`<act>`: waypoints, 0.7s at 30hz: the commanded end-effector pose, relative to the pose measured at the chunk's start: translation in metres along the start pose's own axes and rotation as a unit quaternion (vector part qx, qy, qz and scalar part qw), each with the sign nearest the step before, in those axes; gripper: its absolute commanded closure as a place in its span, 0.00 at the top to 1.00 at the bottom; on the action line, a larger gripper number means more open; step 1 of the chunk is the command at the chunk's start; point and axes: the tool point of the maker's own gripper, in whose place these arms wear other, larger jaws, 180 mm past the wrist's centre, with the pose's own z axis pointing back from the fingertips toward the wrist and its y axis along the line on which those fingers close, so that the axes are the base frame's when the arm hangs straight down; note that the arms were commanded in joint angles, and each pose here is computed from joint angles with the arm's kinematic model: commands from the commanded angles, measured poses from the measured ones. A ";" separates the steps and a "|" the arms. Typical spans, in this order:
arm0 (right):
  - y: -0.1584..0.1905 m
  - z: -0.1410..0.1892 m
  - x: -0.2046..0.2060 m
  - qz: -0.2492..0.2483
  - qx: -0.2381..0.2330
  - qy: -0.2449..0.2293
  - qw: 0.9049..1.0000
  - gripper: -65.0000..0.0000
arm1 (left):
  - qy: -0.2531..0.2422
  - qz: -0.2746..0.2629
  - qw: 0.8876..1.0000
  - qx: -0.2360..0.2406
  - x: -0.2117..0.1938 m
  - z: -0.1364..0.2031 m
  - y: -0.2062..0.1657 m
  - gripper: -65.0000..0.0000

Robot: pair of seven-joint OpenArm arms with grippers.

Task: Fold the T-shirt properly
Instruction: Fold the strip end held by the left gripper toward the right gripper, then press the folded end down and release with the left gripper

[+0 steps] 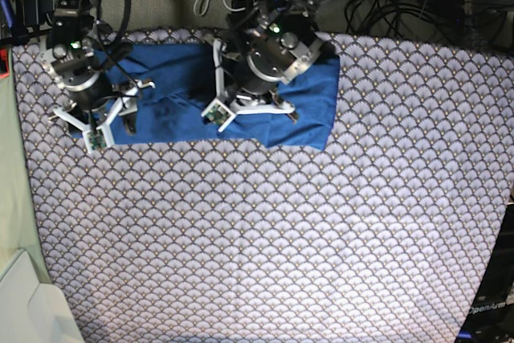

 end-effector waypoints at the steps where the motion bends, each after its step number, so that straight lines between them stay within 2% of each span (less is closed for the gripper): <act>1: -0.004 0.002 0.014 0.004 -0.003 -0.025 1.000 0.51 | -0.024 0.003 1.000 0.000 0.014 0.002 0.000 0.01; 5: -0.002 0.002 0.014 0.005 -0.001 -0.025 1.000 0.51 | -0.021 0.002 1.000 -0.002 0.014 0.002 -0.001 0.03; 7: -0.002 0.002 0.014 0.005 -0.001 -0.025 1.000 0.51 | -0.021 0.002 1.000 -0.002 0.014 0.002 -0.001 0.11; 13: -0.002 0.002 0.015 0.004 0.000 -0.026 1.000 0.51 | -0.030 -0.001 1.000 -0.005 0.017 0.004 -0.002 0.60; 14: -0.002 0.002 0.014 0.004 0.000 -0.025 1.000 0.51 | -0.031 -0.002 1.000 -0.005 0.018 0.004 -0.003 0.66; 16: -0.002 0.002 0.014 0.004 0.000 -0.026 1.000 0.51 | -0.044 0.001 0.999 -0.006 0.024 0.007 -0.002 0.74; 19: -0.002 0.001 0.014 0.003 0.000 -0.026 1.000 0.51 | -0.093 0.026 0.995 -0.024 0.045 0.018 -0.004 0.70; 21: -0.002 0.001 0.015 0.003 0.000 -0.027 1.000 0.51 | -0.111 0.042 0.993 -0.023 0.053 0.025 0.003 0.60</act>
